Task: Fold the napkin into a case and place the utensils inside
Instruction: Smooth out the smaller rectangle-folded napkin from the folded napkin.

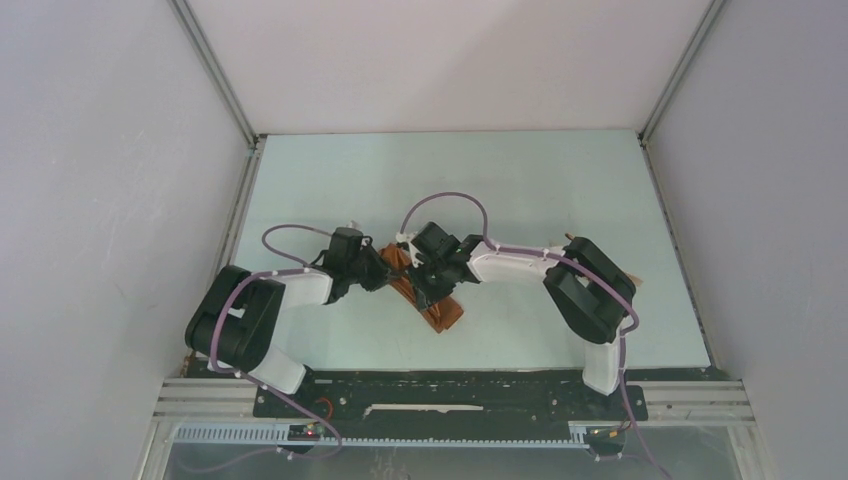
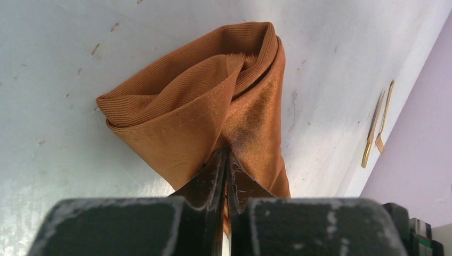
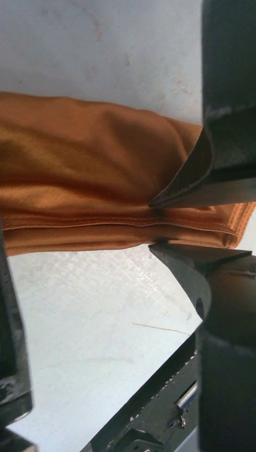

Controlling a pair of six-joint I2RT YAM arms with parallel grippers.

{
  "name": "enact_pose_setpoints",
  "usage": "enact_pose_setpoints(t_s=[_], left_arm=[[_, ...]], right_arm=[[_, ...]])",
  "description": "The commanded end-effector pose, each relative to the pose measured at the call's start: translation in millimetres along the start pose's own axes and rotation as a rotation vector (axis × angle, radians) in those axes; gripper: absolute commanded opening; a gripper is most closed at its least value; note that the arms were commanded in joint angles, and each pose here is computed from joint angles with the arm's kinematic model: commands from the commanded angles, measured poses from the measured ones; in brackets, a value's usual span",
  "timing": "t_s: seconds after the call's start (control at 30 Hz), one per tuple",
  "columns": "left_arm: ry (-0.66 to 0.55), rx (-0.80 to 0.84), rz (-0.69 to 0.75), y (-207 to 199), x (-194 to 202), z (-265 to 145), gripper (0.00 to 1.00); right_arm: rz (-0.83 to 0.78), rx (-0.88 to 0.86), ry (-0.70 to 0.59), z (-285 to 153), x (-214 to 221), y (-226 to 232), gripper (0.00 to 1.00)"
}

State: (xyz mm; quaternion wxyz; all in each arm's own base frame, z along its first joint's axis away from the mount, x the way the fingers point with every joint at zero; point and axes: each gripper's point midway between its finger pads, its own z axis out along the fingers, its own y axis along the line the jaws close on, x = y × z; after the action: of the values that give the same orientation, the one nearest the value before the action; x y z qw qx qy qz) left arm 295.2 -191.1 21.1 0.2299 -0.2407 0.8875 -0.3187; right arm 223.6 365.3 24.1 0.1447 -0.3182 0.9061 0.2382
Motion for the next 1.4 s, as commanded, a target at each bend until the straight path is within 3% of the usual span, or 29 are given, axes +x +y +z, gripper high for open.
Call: enact_pose_setpoints(t_s=[0.0,0.13,0.43,0.7,0.9,1.07,1.23,1.37], left_arm=[[-0.025,-0.04,0.049,16.6,-1.6,3.6,0.06],[-0.012,-0.056,0.044,26.3,3.7,6.0,0.06],[-0.012,-0.068,0.055,32.0,5.4,4.4,0.06],[-0.013,-0.101,0.106,37.8,1.7,2.7,0.06],[0.001,-0.05,0.169,13.9,-5.0,-6.6,0.11],[-0.009,0.026,0.215,-21.4,-16.5,-24.2,0.2],[-0.029,0.062,0.238,-45.2,-25.9,-44.3,0.28],[-0.078,-0.004,0.262,-41.5,-36.7,-58.3,0.3]], right_arm=[[0.036,0.013,-0.038,-39.8,-7.0,-1.1,0.44],[0.068,-0.11,-0.093,-59.5,-23.0,21.3,0.56],[0.315,-0.445,-0.1,-27.1,-23.9,26.6,0.53],[0.431,-0.354,-0.089,-11.5,19.0,-25.0,0.51],[0.378,-0.446,-0.213,-48.0,-28.8,0.3,0.52],[0.396,-0.5,-0.258,-43.5,-64.0,2.2,0.53],[0.41,-0.496,-0.284,-24.5,-92.4,-8.9,0.42],[0.418,-0.514,-0.282,-12.9,-110.2,-9.3,0.29]])
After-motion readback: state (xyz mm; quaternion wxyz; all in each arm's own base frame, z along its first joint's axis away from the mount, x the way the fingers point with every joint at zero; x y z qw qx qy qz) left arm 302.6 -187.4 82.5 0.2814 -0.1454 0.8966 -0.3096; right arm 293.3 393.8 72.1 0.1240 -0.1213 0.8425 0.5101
